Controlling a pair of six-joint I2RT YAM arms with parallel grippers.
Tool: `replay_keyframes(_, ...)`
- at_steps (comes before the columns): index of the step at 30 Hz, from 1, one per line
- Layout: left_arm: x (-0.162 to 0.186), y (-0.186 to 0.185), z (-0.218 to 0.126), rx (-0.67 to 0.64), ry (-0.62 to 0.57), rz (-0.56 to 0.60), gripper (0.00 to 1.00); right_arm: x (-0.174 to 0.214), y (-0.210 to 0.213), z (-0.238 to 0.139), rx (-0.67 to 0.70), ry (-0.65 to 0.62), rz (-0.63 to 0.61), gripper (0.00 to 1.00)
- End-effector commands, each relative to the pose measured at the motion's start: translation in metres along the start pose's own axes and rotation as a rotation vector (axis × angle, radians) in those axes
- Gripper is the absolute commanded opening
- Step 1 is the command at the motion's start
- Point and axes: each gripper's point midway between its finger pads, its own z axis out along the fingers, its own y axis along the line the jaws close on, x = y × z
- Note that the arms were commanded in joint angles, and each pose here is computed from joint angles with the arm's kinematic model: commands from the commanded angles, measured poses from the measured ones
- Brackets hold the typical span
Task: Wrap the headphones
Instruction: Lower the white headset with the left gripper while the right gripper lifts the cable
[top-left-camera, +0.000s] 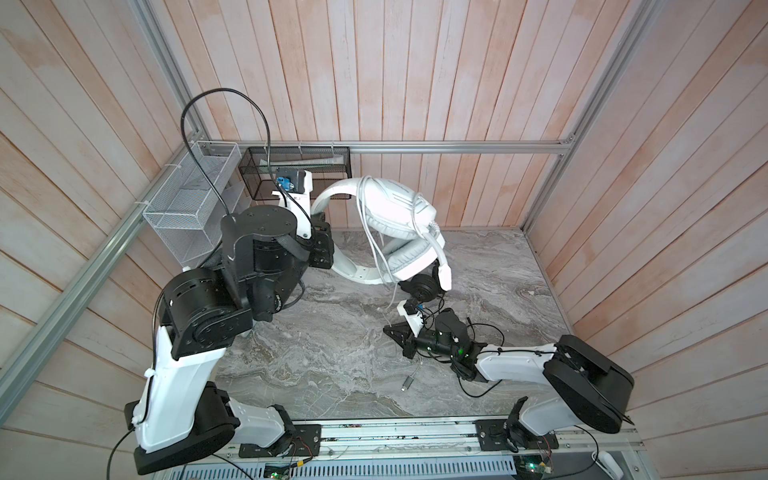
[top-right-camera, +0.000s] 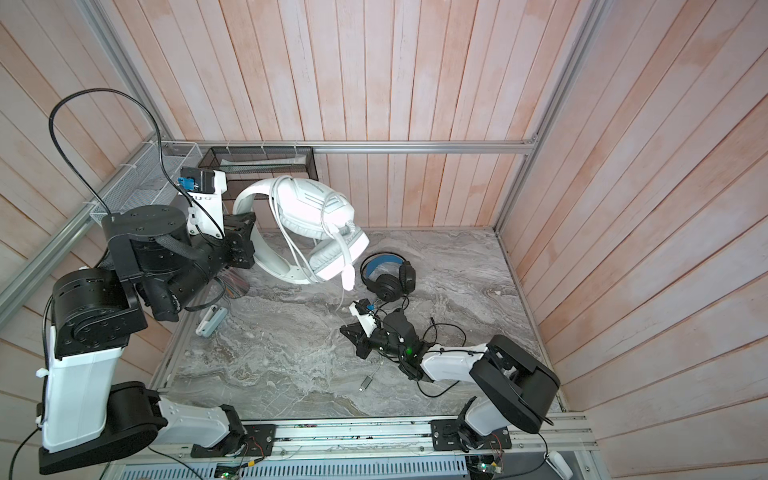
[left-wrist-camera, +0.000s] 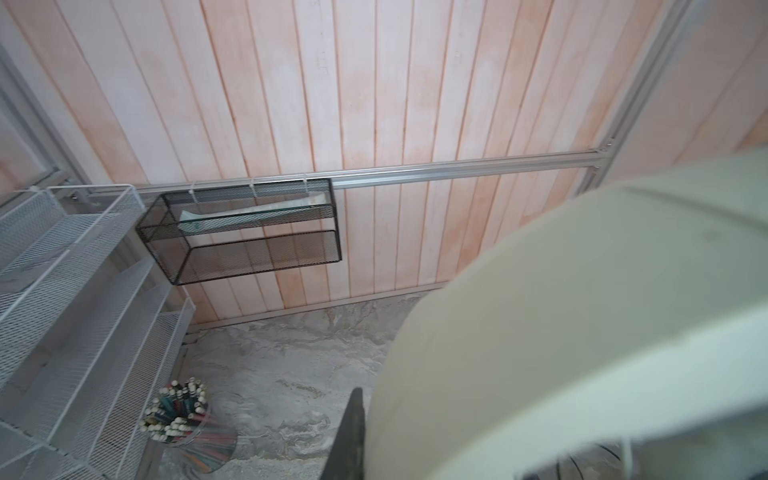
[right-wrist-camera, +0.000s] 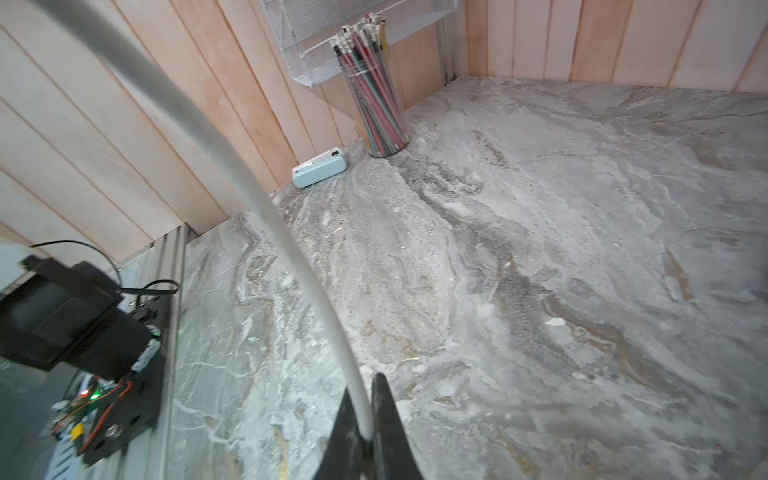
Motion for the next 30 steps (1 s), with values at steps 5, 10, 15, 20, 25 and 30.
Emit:
replay_keyframes(5, -0.007, 0.043, 0.049, -0.052, -0.037, -0.179, 0.0, 0.03, 0.053, -0.023, -0.012, 0.136, -0.121, 0.0)
replay_keyframes(10, 0.022, 0.069, 0.092, -0.166, 0.038, -0.173, 0.0, 0.036, 0.09, -0.04, -0.08, 0.185, -0.147, 0.0)
replay_keyframes(15, 0.075, 0.084, 0.13, -0.274, 0.125, -0.097, 0.0, 0.009, 0.125, -0.054, -0.107, 0.203, -0.26, 0.0)
replay_keyframes(20, 0.135, 0.09, 0.156, -0.324, 0.234, -0.034, 0.0, -0.045, 0.15, -0.076, -0.138, 0.182, -0.371, 0.0)
replay_keyframes(25, 0.196, 0.085, 0.167, -0.31, 0.328, -0.001, 0.0, -0.098, 0.155, -0.101, -0.087, 0.139, -0.465, 0.0)
replay_keyframes(30, 0.241, 0.052, 0.158, -0.318, 0.352, 0.206, 0.0, -0.135, 0.147, -0.118, 0.01, 0.117, -0.553, 0.0)
